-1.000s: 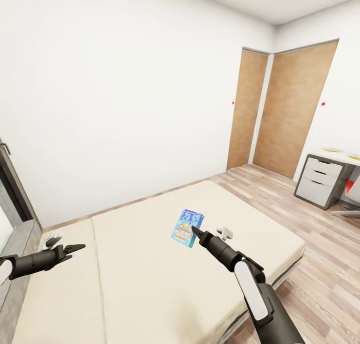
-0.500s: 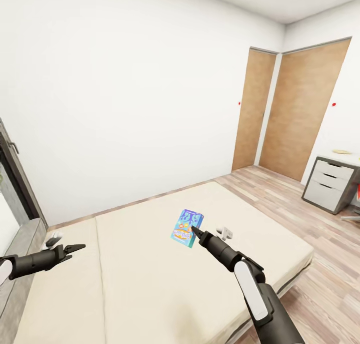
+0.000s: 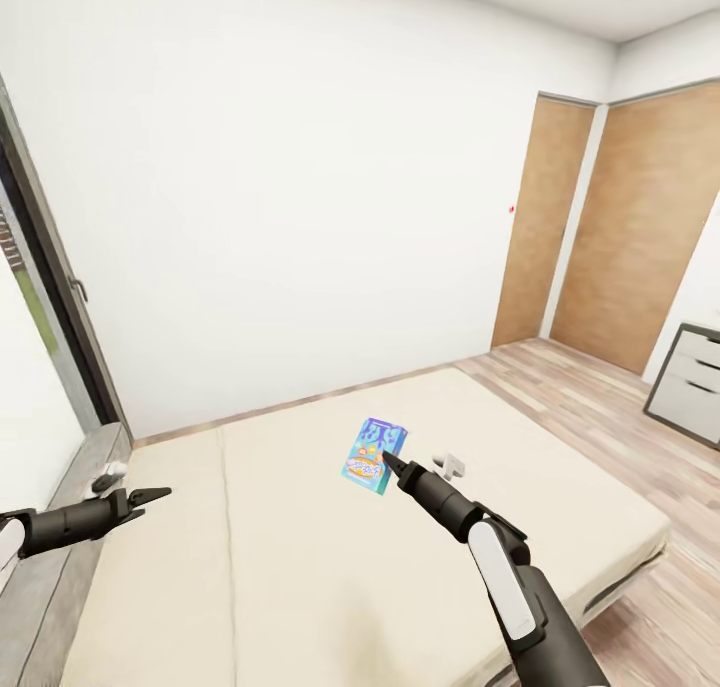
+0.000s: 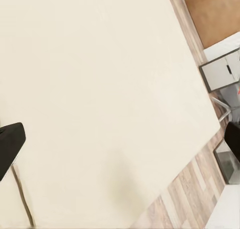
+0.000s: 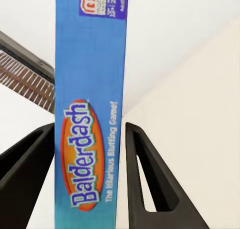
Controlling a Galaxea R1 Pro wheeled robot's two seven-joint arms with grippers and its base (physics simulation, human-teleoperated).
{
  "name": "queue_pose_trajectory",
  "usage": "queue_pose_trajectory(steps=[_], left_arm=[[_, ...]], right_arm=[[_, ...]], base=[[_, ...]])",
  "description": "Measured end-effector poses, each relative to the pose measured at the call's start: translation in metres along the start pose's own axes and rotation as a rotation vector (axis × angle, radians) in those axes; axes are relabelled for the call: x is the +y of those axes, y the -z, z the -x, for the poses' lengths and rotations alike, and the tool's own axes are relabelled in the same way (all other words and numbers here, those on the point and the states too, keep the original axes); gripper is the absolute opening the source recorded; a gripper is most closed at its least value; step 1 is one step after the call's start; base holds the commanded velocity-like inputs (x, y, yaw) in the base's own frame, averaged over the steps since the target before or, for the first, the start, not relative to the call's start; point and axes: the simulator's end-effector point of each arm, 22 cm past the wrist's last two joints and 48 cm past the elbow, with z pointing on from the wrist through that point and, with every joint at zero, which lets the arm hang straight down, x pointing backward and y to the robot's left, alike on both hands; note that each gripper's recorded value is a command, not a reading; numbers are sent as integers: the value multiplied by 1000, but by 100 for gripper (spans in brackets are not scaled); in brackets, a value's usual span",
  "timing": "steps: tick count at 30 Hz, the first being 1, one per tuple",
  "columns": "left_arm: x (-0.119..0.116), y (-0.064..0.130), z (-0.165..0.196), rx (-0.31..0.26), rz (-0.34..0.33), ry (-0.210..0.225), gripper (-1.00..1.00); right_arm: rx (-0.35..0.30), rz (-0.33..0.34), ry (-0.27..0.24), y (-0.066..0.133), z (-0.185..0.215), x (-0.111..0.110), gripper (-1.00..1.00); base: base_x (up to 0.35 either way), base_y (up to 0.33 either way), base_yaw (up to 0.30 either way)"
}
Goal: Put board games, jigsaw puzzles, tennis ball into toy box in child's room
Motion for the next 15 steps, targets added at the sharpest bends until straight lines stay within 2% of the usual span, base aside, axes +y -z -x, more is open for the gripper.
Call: queue_pose_trajectory(steps=[8,15], left_arm=[[-2,2,2,-4,-1,-3,100],[-4,3,3,-8,-5,-5,100]], right_arm=[[-3,4,2,1,2,3,-100],[-6,7,5,2,3,5,-100]], base=[[56,-108,256],[8,-16,256]])
